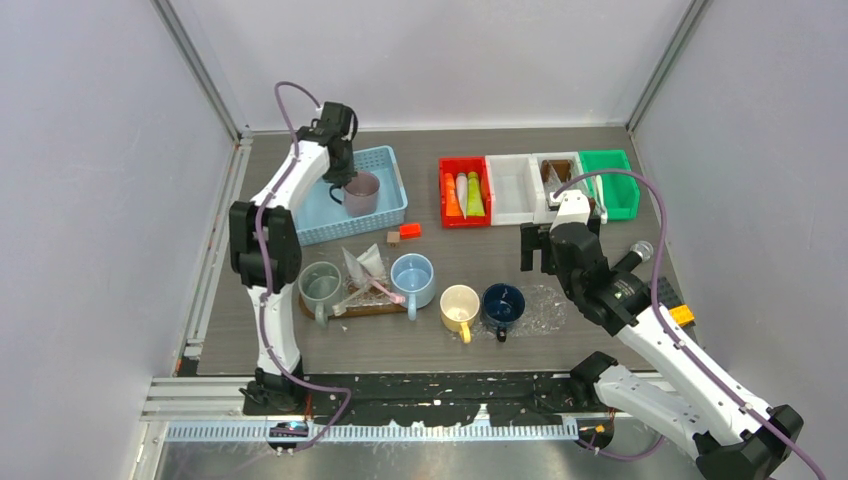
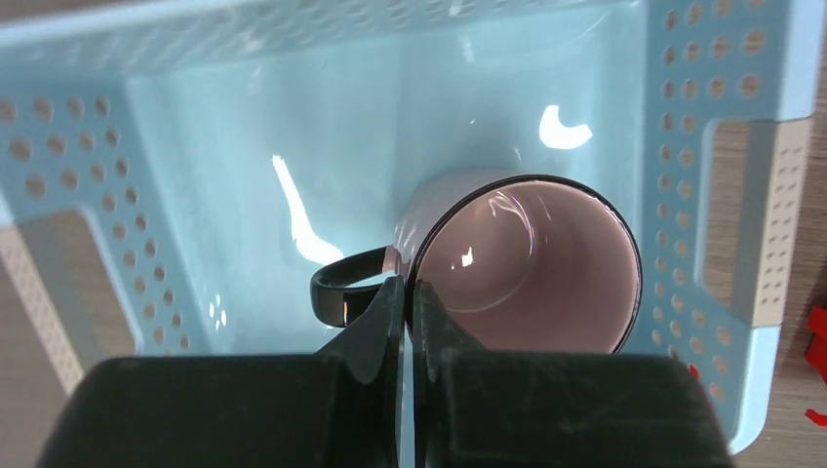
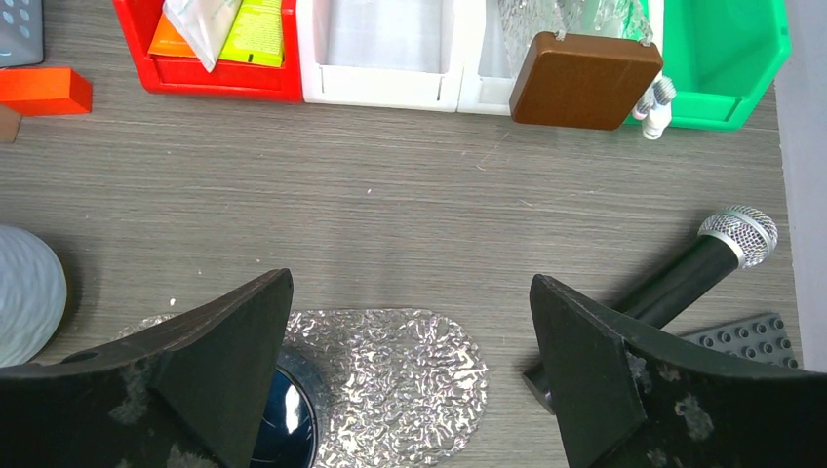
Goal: Prepare toiletry sets of a toothbrush and toothpaste on the tray
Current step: Pick up the cup from the storage box.
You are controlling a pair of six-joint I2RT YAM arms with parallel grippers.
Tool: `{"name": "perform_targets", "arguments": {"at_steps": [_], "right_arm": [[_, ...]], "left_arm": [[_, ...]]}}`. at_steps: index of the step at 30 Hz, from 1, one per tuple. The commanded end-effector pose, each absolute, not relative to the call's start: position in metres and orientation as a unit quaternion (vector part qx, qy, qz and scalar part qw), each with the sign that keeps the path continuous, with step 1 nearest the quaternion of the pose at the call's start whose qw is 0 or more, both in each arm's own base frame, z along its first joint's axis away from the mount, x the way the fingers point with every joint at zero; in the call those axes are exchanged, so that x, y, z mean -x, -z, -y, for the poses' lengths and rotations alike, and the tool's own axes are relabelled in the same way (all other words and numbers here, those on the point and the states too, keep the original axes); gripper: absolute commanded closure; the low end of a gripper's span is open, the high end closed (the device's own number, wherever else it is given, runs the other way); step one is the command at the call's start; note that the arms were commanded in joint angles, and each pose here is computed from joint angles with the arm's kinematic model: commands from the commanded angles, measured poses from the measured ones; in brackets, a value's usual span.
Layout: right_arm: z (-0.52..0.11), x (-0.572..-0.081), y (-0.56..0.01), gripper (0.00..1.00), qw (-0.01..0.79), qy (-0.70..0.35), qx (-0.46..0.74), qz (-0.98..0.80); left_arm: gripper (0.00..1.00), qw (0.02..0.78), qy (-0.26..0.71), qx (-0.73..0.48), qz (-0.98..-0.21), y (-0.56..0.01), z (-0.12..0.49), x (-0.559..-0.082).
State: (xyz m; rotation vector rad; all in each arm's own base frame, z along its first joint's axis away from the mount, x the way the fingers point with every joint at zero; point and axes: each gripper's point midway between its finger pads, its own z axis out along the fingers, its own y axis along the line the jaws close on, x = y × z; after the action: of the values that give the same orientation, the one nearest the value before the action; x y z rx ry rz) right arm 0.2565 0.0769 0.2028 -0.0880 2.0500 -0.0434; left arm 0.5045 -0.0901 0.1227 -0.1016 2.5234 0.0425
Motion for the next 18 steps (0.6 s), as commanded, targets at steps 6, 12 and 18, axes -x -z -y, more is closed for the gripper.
{"name": "perform_targets", "arguments": {"at_steps": [6, 12, 18], "right_arm": [[-0.082, -0.258, -0.217, 0.02, 0.534, -0.006, 0.028, -0.845], [-0.084, -0.257, -0.216, 0.02, 0.533, -0.010, 0.031, -0.846], [-0.086, -0.254, -0.216, 0.02, 0.530, -0.019, 0.040, -0.847]], "left_arm": [[1.00, 0.307, -0.027, 0.113, -0.944, -0.149, 0.076, -0.464], [0.68, 0.323, -0.022, 0.056, -0.944, -0.162, 0.078, -0.464], [0.33, 0.350, -0.055, -0.082, -0.932, -0.193, 0.071, -0.482]]}}
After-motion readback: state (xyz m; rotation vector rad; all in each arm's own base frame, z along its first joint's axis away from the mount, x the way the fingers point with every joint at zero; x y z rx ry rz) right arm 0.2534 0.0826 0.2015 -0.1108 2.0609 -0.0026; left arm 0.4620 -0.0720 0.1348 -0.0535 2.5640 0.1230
